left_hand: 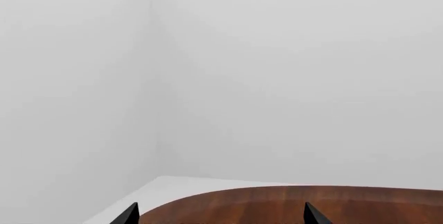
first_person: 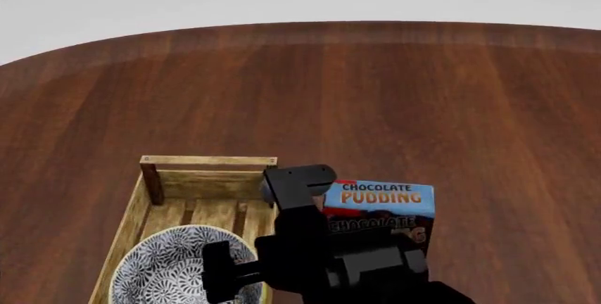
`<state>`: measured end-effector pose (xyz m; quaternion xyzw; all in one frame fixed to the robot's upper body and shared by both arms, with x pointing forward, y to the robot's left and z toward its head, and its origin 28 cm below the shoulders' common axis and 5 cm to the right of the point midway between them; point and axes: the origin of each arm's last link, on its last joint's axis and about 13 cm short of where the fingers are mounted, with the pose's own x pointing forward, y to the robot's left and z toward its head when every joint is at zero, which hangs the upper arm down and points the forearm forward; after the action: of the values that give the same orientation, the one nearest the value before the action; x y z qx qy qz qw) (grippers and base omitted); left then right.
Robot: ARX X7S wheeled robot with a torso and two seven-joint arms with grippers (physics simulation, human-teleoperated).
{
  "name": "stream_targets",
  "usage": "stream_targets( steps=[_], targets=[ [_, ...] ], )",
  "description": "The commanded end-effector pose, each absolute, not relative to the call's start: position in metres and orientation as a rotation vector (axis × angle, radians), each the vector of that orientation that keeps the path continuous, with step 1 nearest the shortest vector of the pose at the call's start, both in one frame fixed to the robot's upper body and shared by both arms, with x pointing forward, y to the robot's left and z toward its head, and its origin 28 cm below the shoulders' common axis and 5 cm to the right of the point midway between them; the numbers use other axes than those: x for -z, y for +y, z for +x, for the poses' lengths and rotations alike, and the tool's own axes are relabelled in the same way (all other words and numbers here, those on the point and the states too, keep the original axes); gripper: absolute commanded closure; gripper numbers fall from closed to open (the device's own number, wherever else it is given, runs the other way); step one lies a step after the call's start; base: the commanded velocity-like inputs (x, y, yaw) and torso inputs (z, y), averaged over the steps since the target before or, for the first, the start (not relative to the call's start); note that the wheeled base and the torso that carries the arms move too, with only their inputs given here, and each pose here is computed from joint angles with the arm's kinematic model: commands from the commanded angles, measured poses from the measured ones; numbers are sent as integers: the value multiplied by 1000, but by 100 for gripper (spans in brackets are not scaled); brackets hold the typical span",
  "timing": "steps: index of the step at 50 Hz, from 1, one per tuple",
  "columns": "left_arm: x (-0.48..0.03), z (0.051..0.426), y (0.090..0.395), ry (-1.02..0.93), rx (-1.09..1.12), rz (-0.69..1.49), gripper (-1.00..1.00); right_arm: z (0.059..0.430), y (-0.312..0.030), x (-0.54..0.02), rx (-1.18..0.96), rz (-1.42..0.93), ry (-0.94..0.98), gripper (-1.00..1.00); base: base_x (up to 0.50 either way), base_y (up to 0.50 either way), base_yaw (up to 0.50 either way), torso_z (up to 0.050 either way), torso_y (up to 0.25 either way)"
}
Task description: Stack the left bowl on the right bowl and place them in the tray.
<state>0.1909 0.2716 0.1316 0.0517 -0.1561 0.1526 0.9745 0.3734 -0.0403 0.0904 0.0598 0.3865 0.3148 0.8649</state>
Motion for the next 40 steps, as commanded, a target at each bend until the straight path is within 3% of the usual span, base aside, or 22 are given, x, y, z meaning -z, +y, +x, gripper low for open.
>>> stream_targets(
  steps=[1,16,37,40],
  targets=[
    [-131,191,271,-316,-306,102,-100,375,-36,-95,-708,110,794,-100,0,0,0,0,0],
    [-131,191,270,-320,-299,96,-100,388,-30,-123,-709,-75,657,-100,0,0,0,0,0],
    [-140,192,262,-342,-268,77,-100,393,-10,-152,-699,-99,486,-100,0,0,0,0,0],
    [-141,194,260,-344,-260,78,-100,380,-14,-159,-679,-114,452,-100,0,0,0,0,0]
  ],
)
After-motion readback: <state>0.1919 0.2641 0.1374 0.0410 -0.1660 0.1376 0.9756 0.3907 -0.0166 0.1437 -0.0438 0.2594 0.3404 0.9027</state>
